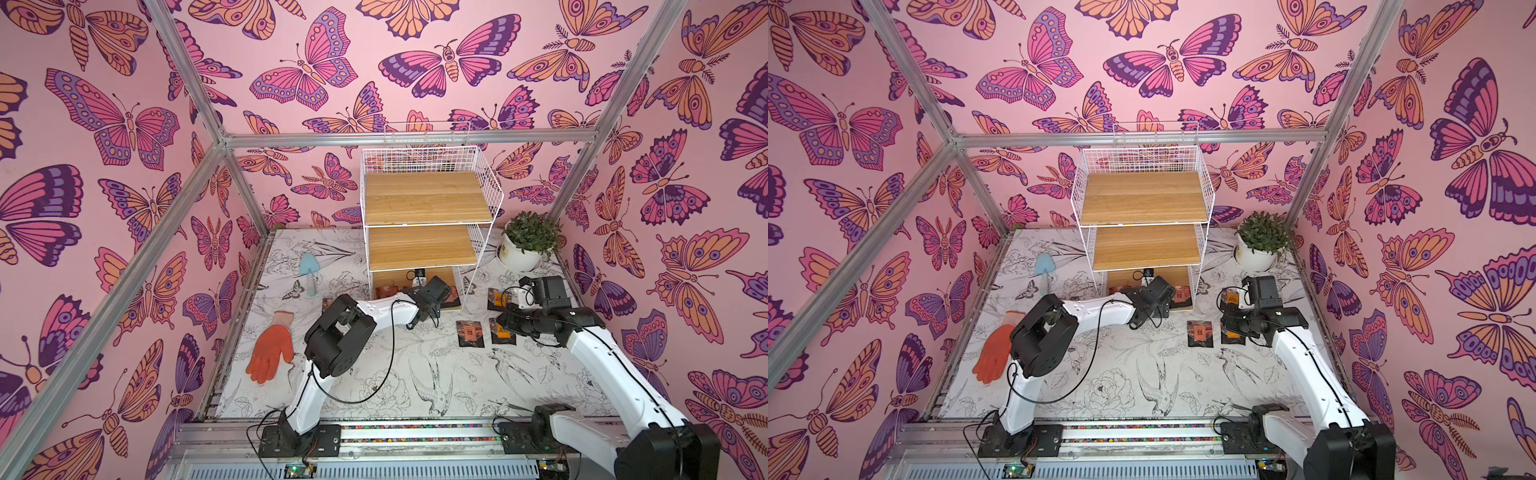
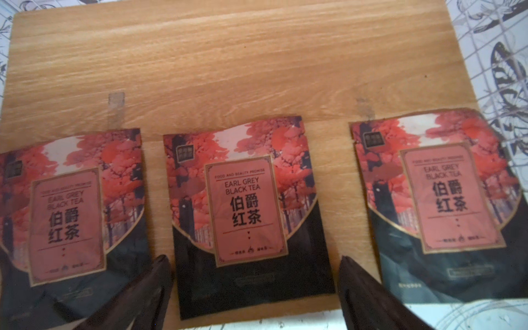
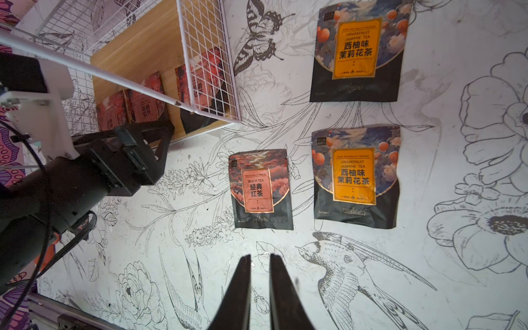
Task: Remove the tea bags from the shelf
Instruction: Pick up the tea bag from the shelf.
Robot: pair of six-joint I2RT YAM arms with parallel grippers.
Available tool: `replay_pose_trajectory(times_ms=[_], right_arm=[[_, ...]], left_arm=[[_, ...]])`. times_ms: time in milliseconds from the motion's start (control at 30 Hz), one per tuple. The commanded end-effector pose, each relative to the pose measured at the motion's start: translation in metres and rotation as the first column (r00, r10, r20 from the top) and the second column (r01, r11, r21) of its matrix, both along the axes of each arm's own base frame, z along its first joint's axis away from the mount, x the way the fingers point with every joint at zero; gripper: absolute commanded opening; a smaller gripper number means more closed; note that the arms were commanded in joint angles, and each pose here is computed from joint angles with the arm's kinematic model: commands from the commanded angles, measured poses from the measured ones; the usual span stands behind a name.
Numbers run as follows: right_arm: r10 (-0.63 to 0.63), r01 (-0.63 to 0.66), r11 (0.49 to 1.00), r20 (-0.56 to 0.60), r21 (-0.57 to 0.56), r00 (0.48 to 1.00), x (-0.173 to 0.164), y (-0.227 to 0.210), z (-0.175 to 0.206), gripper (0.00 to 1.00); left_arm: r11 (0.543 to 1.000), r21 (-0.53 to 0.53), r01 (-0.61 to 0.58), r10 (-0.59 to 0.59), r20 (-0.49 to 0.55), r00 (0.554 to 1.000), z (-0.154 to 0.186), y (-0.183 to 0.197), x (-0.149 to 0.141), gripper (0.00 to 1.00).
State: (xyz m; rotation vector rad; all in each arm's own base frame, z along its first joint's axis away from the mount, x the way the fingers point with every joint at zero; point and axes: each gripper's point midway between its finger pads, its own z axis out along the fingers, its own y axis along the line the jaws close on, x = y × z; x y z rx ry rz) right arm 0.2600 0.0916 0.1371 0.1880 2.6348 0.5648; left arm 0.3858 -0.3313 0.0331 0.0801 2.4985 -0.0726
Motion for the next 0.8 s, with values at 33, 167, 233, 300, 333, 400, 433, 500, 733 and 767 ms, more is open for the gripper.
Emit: replay_pose_trajectory(times_ms=[33, 167, 233, 300, 333, 400, 433, 500, 733, 767], right_arm=[[0.010, -0.010, 1.000, 0.036, 0.003, 0.999, 0.005, 0.000, 0.013, 0.19], [0.010, -0.010, 1.000, 0.039, 0.006, 0.999, 0.004, 0.000, 0.015, 0.19], [0.010, -0.010, 1.000, 0.044, 0.006, 0.999, 0.004, 0.000, 0.016, 0.19], [0.009, -0.010, 1.000, 0.043, 0.006, 0.999, 0.004, -0.001, 0.016, 0.19], [0.009, -0.009, 1.000, 0.044, 0.006, 0.999, 0.005, -0.001, 0.016, 0.19], [0.010, -0.011, 1.000, 0.041, 0.007, 0.999, 0.004, 0.000, 0.016, 0.19], [0.008, -0.009, 1.000, 0.042, 0.007, 0.999, 0.004, -0.001, 0.016, 0.19], [0.008, -0.008, 1.000, 0.043, 0.007, 0.999, 0.004, -0.001, 0.016, 0.19], [0.004, -0.004, 1.000, 0.049, 0.005, 0.999, 0.006, -0.002, 0.017, 0.18], [0.007, -0.007, 1.000, 0.051, 0.006, 0.999, 0.005, -0.002, 0.017, 0.18]], left_arm=[[0.997, 0.076, 0.008, -0.002, -0.088, 0.996, -0.029, 0.009, -0.008, 0.88], [0.997, 0.081, -0.010, 0.019, -0.116, 0.993, -0.034, 0.011, -0.011, 0.85], [0.997, 0.079, -0.012, 0.022, -0.119, 0.993, -0.034, 0.010, -0.011, 0.80], [0.997, 0.080, -0.013, 0.023, -0.123, 0.992, -0.035, 0.011, -0.012, 0.75], [0.997, 0.082, -0.013, 0.024, -0.127, 0.992, -0.036, 0.011, -0.013, 0.74], [0.997, 0.081, -0.015, 0.026, -0.128, 0.991, -0.036, 0.012, -0.013, 0.70], [0.997, 0.077, -0.019, 0.029, -0.127, 0.991, -0.035, 0.011, -0.013, 0.69], [0.997, 0.071, -0.017, 0.026, -0.128, 0.991, -0.033, 0.010, -0.013, 0.65], [0.999, 0.042, 0.023, -0.017, -0.135, 0.991, -0.015, 0.009, -0.020, 0.29], [0.999, 0.042, 0.022, -0.016, -0.136, 0.991, -0.014, 0.011, -0.021, 0.24]])
